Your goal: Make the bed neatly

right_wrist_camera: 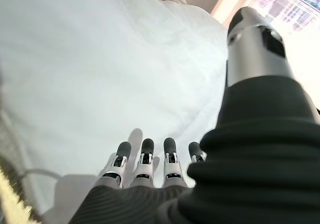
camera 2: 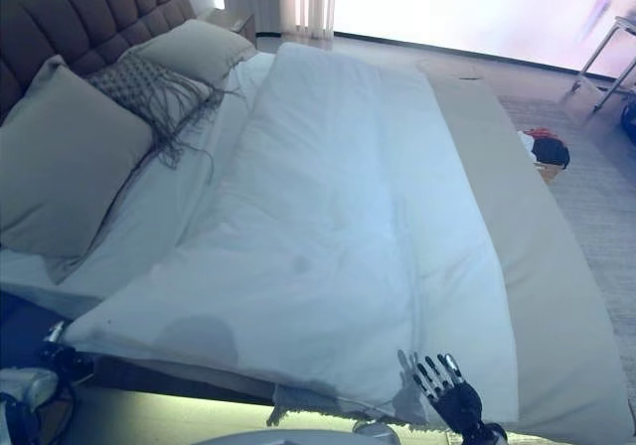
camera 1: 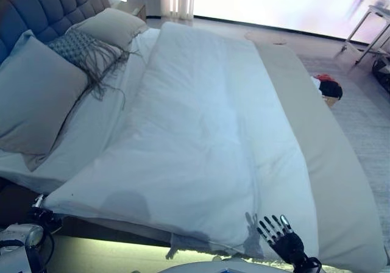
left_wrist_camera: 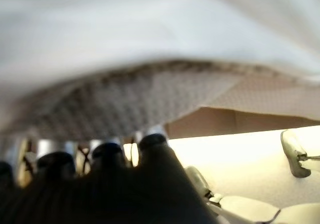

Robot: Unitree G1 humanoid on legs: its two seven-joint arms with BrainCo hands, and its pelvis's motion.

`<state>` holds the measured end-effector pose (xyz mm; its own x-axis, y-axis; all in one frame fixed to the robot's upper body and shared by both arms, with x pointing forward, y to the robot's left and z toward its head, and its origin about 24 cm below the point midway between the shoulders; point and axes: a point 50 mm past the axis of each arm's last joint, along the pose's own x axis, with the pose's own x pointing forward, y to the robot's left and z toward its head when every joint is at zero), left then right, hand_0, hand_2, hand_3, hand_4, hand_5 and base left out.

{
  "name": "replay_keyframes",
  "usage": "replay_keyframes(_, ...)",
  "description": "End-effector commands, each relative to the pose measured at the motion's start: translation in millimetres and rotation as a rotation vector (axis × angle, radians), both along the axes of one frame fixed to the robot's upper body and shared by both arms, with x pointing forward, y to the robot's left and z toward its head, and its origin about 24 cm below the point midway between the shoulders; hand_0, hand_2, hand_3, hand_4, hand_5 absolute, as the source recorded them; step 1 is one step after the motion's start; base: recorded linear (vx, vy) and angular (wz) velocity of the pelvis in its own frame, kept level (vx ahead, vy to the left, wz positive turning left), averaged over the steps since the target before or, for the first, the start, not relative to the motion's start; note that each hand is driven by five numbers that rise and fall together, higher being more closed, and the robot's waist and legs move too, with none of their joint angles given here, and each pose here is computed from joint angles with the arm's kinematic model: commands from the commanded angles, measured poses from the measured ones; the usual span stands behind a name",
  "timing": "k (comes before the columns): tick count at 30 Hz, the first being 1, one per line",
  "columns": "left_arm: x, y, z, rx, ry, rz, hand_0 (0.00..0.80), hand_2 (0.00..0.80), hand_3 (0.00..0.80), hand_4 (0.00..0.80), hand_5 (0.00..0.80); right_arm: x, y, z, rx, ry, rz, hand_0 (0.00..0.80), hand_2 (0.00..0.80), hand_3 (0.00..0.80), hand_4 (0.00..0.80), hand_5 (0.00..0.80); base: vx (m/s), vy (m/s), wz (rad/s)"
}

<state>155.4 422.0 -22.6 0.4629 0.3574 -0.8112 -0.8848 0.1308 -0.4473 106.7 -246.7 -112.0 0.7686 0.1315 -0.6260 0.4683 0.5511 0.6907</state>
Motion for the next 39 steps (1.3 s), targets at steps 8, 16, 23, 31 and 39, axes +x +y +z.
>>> replay_keyframes(8, 20, 97, 274, 0.834, -0.457, 0.125, 0.8, 0.8, 0.8, 0.8, 0.8, -10, -27, 12, -0.056, -0.015, -0.05, 0.0, 0.0, 0.0, 0.0, 0.0, -0.006, -0.007, 0.06)
replay_keyframes(16, 39, 87, 275, 0.868, -0.408, 0.045, 0.8, 0.8, 0.8, 0.8, 0.8, -9, -23, 8, -0.039, -0.007, -0.068, 0.0, 0.0, 0.0, 0.0, 0.0, -0.005, -0.034, 0.02)
replay_keyframes(23, -16, 110, 219, 0.726, -0.127, 0.164, 0.8, 0.8, 0.8, 0.8, 0.8, -11, -23, 6, -0.035, 0.003, -0.061, 0.0, 0.0, 0.0, 0.0, 0.0, 0.0, 0.0, 0.0)
replay_keyframes(31, -132, 98, 87, 0.473, 0.196, 0.407, 0.8, 0.8, 0.8, 0.8, 0.8, -13, -21, 5, -0.044, -0.004, -0.066, 0.0, 0.0, 0.0, 0.0, 0.0, -0.005, 0.018, -0.01)
replay_keyframes(39, -126, 102, 94, 0.565, 0.134, 0.312, 0.8, 0.8, 0.8, 0.8, 0.8, -9, -19, 11, -0.045, -0.015, -0.041, 0.0, 0.0, 0.0, 0.0, 0.0, -0.002, 0.024, 0.03)
